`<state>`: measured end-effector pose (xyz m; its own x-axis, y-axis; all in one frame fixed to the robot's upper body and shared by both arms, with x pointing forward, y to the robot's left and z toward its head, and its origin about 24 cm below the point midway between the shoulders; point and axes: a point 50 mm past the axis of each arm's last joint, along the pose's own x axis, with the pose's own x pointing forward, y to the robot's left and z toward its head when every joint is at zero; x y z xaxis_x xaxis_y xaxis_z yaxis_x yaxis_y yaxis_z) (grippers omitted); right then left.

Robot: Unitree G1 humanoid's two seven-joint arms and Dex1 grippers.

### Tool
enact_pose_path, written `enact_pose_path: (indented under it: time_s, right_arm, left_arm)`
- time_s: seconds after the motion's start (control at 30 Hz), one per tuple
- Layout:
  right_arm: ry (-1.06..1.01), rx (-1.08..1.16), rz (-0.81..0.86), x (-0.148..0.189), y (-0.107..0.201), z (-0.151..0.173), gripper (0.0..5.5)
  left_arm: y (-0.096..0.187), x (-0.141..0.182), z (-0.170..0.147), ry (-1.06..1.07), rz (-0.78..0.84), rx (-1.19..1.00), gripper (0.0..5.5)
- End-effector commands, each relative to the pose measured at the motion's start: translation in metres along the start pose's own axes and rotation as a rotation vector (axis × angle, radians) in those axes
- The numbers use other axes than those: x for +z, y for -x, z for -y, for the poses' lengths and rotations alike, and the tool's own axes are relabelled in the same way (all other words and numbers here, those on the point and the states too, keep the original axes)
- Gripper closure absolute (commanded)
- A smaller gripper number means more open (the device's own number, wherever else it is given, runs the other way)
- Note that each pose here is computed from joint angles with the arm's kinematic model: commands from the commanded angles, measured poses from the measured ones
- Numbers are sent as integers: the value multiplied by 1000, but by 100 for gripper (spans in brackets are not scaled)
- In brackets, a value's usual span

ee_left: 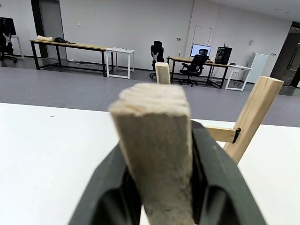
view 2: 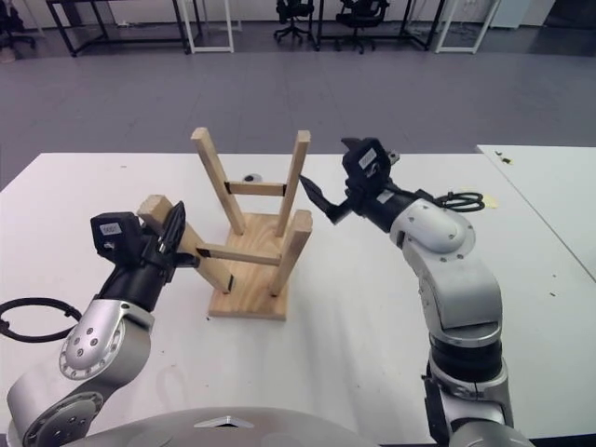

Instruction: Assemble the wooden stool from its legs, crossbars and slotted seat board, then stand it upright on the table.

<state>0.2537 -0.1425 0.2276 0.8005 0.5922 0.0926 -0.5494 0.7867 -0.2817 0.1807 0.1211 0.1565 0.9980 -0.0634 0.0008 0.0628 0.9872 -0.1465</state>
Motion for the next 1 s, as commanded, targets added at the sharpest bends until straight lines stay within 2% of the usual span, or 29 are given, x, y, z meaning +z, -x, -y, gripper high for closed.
enact_pose_path:
  time_s: [0.03, 0.13, 0.27, 0.33, 0.43, 0.5, 0.63, 0.7, 0.87, 0.9, 1.0]
  right_arm:
    - [-66, -64, 115, 54, -22, -15, 67]
    - [-21, -101, 74, 64, -31, -28, 67]
    - [271, -51, -122, 37, -41, -49, 67]
    - [411, -45, -216, 14, -47, -52, 67]
    - [513, 21, -299, -14, -51, -68, 67]
    - [550, 88, -412, -42, -45, -76, 67]
    - [471, 231, -672, -116, -15, -98, 67]
    - [435, 239, -726, -134, -5, -100, 67]
    - [433, 142, -570, -113, -22, -90, 67]
    - [444, 108, -533, -106, -26, -85, 67]
    - [482, 0, -433, -81, -37, -67, 67]
  left_arm:
    - [-20, -25, 0, -31, -133, 43, 447]
    - [-36, -23, 15, 9, -107, 11, 447]
    - [-42, -24, 36, -10, -99, -68, 447]
    - [-44, -22, 45, -40, -83, -101, 447]
    - [-45, -20, 53, -54, -71, -127, 447]
    - [-44, -21, 58, -64, -79, -146, 447]
    - [-44, -25, 67, -72, -95, -191, 447]
    - [-43, -27, 75, -76, -102, -235, 447]
    - [-44, -31, 81, -82, -103, -277, 447]
    - [-45, -29, 81, -73, -89, -282, 411]
    - [-48, -11, 78, -10, 15, -316, 357]
